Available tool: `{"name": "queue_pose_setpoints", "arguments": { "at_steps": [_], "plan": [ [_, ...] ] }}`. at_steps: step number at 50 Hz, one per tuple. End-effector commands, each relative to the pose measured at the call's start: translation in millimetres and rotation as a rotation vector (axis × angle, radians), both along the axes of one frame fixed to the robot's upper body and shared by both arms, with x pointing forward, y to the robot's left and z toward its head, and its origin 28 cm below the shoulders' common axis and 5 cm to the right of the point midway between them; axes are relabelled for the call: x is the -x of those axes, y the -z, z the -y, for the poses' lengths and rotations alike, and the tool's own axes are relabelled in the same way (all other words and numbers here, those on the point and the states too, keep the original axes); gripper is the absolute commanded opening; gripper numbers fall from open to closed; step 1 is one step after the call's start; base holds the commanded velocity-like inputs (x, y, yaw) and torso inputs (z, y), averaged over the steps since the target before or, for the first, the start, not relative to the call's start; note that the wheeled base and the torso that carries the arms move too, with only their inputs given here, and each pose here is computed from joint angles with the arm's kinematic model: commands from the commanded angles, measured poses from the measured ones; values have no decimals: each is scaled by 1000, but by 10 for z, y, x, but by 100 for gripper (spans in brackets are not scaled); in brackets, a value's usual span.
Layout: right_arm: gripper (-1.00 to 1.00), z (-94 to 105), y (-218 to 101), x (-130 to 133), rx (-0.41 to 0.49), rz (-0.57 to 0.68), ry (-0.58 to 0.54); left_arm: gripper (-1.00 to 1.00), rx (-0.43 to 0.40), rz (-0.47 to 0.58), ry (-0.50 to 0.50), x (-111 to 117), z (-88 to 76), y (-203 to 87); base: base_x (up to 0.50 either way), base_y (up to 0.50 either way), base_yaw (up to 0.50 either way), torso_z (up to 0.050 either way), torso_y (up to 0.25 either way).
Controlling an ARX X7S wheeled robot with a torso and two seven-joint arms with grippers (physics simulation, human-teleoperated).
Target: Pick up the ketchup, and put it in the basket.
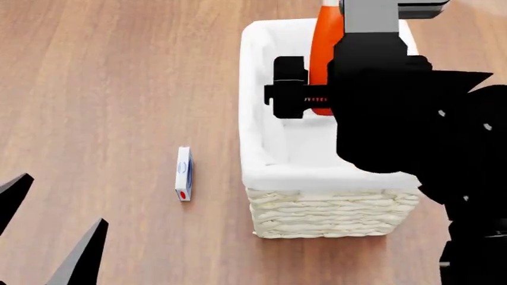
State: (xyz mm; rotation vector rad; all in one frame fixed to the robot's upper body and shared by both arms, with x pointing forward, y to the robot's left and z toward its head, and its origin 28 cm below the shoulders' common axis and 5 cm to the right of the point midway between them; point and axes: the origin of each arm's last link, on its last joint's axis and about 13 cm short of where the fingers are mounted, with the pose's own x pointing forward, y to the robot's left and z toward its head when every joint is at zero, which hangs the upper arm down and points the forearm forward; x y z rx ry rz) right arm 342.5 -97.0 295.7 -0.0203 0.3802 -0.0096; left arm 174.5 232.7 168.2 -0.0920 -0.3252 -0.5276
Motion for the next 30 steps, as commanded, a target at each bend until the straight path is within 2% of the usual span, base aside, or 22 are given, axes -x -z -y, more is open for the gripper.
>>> {"name": "queue_pose_setpoints", "arguments": {
  "at_steps": [1,2,4,8,30],
  "plan": [
    [-100,-17,-74,-60,85,-93,46,100,4,-10,0,-3,-8,7,0,0,0,0,0],
    [-100,-14,-71,-81,54,-103,49,100,3,-10,0,-5,-4,81,0,0,0,0,10],
    [-100,-13,-78,-93,45,-113,48,100,1,-11,2,-9,-2,28,0,0,0,0,0],
    [-100,-15,-71,-103,71,-123,65,100,2,-10,-2,-15,-12,90,0,0,0,0,0],
    [-100,-36,16,-235,36,-188,59,100,14,-19,2,-15,-14,33,0,0,0,0,0]
  ]
}}
